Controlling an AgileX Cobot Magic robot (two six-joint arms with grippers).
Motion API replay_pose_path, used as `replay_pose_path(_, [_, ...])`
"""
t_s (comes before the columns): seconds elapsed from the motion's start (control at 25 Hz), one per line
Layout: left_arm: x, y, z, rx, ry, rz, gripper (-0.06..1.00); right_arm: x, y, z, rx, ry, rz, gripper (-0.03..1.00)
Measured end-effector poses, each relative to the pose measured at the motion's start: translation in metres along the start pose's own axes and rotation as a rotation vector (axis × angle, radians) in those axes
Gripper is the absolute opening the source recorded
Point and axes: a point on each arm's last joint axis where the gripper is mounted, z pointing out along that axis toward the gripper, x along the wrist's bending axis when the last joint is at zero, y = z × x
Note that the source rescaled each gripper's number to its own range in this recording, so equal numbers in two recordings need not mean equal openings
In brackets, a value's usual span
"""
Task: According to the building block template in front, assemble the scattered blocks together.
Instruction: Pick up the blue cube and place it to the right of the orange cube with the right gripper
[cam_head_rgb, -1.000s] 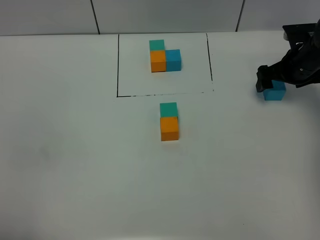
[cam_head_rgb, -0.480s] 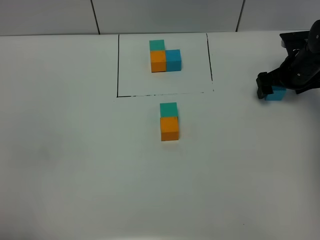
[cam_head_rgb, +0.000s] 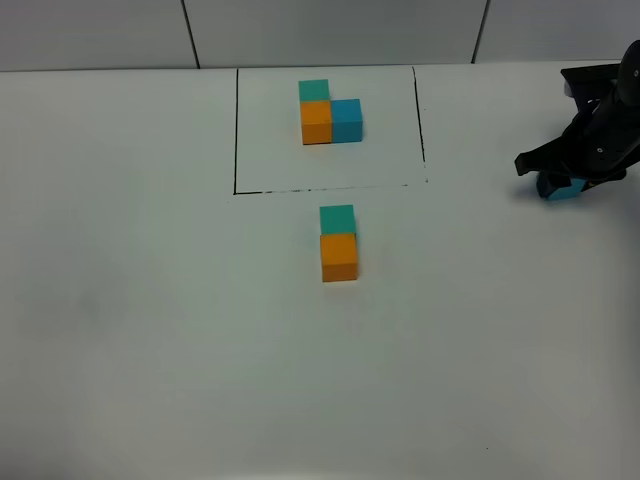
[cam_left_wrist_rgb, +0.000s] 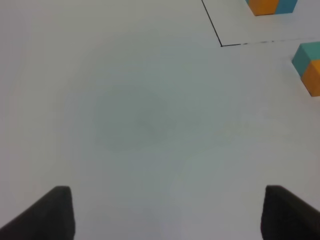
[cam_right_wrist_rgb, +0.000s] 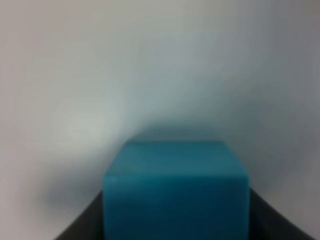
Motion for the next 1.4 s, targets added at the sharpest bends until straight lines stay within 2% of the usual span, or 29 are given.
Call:
replay_pose_path(0.08, [0.000, 0.000, 0.000, 0.000, 0.000, 0.000, 0.69, 0.003, -0.001, -0.003, 0.014, -0.001, -0.029, 0.02])
replay_pose_path(0.16, [0.000, 0.000, 0.000, 0.000, 0.000, 0.000, 0.69, 0.010, -0.002, -0.012, 0.048, -0.003, -0.133, 0.02])
replay_pose_path(0.28, [0.000, 0.000, 0.000, 0.000, 0.000, 0.000, 0.69, 0.032, -0.009, -0.032, 0.139, 0.026, -0.410, 0.02])
replay_pose_path(0.44, [0.000, 0.000, 0.000, 0.000, 0.000, 0.000, 0.69, 0.075, -0.024, -0.041, 0.291, 0.133, -0.740, 0.02])
replay_pose_path(0.56, [0.000, 0.000, 0.000, 0.000, 0.000, 0.000, 0.69, 0.113, -0.029, -0.041, 0.284, 0.163, -0.906, 0.02])
replay_pose_path(0.68, [0.000, 0.000, 0.000, 0.000, 0.000, 0.000, 0.69, 0.153, -0.033, -0.041, 0.233, 0.146, -1.077, 0.02])
replay_pose_path(0.8, [0.000, 0.000, 0.000, 0.000, 0.000, 0.000, 0.69, 0.179, -0.037, -0.042, 0.192, 0.144, -1.207, 0.02])
replay_pose_path(1.12, [0.000, 0.000, 0.000, 0.000, 0.000, 0.000, 0.69, 0.202, -0.045, -0.031, 0.162, 0.220, -1.330, 0.02])
replay_pose_path(1.4, [0.000, 0.000, 0.000, 0.000, 0.000, 0.000, 0.69, 0.217, -0.047, -0.021, 0.114, 0.217, -1.373, 0.02])
